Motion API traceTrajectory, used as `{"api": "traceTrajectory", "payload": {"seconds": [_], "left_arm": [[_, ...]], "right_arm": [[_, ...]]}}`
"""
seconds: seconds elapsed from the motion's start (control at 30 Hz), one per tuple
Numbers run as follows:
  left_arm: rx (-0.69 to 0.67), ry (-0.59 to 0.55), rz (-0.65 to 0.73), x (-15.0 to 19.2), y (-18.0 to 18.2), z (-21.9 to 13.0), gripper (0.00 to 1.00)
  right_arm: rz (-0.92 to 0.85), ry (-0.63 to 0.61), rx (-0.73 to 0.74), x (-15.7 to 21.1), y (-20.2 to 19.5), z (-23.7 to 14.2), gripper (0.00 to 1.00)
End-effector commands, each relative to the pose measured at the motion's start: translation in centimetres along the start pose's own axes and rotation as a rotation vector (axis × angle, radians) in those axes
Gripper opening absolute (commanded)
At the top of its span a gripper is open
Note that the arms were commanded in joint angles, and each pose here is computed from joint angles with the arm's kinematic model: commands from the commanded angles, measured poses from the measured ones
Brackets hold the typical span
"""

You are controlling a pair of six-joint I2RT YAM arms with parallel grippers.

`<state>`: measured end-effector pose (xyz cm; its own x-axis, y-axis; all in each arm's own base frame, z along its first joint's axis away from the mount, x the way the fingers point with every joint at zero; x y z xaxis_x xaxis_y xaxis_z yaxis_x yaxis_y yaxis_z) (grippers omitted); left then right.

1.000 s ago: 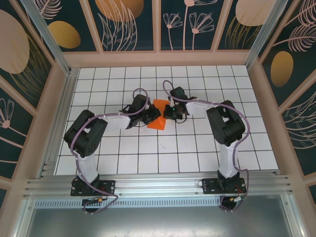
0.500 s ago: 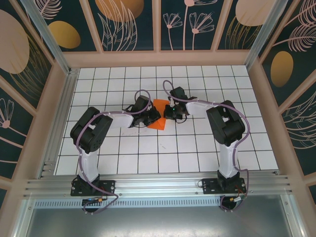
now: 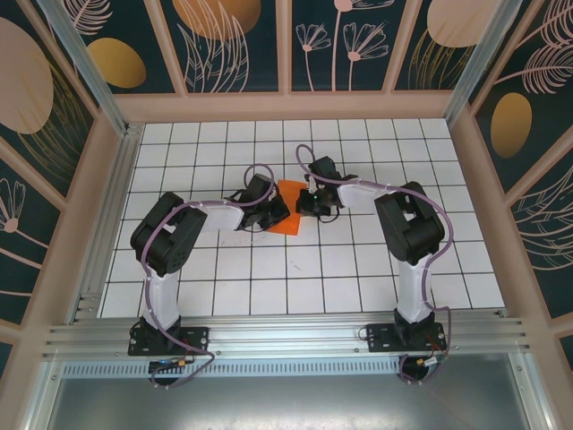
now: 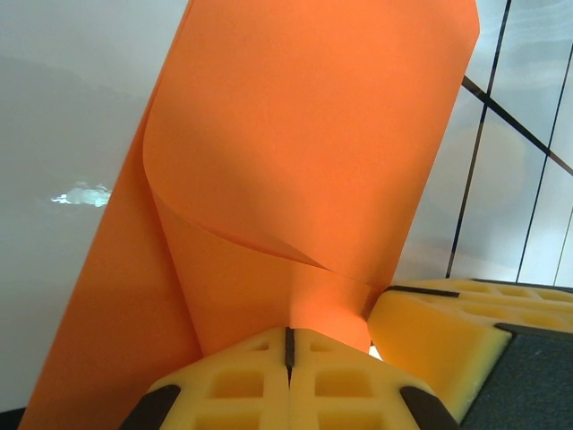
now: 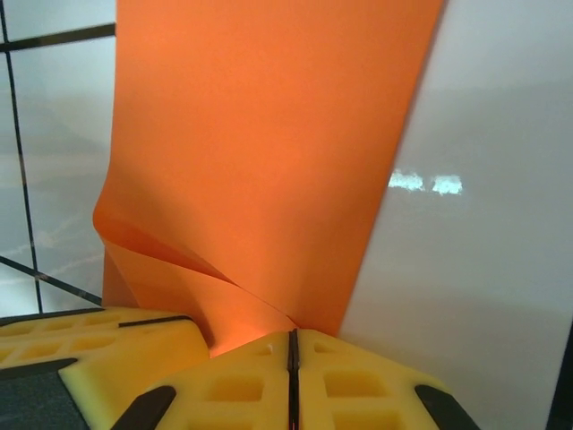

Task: Fold a paper plane with a square sheet of paper (pick it up from the middle)
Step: Fold the triangle a second time at the center of the table.

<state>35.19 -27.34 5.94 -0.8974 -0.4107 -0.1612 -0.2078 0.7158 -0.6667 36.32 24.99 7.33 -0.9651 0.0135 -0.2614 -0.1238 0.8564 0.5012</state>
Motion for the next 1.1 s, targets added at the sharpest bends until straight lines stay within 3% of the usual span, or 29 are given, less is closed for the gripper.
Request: {"api": "traceTrajectory", "payload": {"seconds": [0.0, 0.13, 0.33, 0.47, 1.07], "left_arm": [[-0.092, 0.009, -0.010, 0.4, 2.0, 0.8, 0.03], [-0.096, 0.012, -0.014, 0.6, 2.2, 0.8, 0.03], [-0.085, 0.018, -0.020, 0.7, 2.3, 1.0, 0.02], [-0.084, 0.017, -0.025, 0.7, 2.4, 0.9, 0.02], [-0.066, 0.010, -0.036, 0.8, 2.1, 0.6, 0.00]], "right_arm": [[-0.041, -0.111, -0.081, -2.8, 2.4, -3.0, 0.12], [-0.038, -0.139, -0.094, -2.0, 2.8, -5.0, 0.12], [-0.010, -0.020, -0.090, 2.4, 2.1, -4.0, 0.08], [-0.041, 0.057, -0.129, 4.8, 3.9, -2.8, 0.06], [0.027, 0.168, -0.021, 7.4, 0.9, 1.1, 0.02]]}}
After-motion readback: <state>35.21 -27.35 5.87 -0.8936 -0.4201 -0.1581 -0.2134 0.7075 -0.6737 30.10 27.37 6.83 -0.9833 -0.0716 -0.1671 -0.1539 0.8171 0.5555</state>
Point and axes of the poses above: each hand's point on the last joint's axis, 136 mm out from that joint toward the fingers, its own z axis out along the fingers, its own y axis along the line the jaws close on, x = y × z, the point moved 6 cm from there along -z, back along the fingers
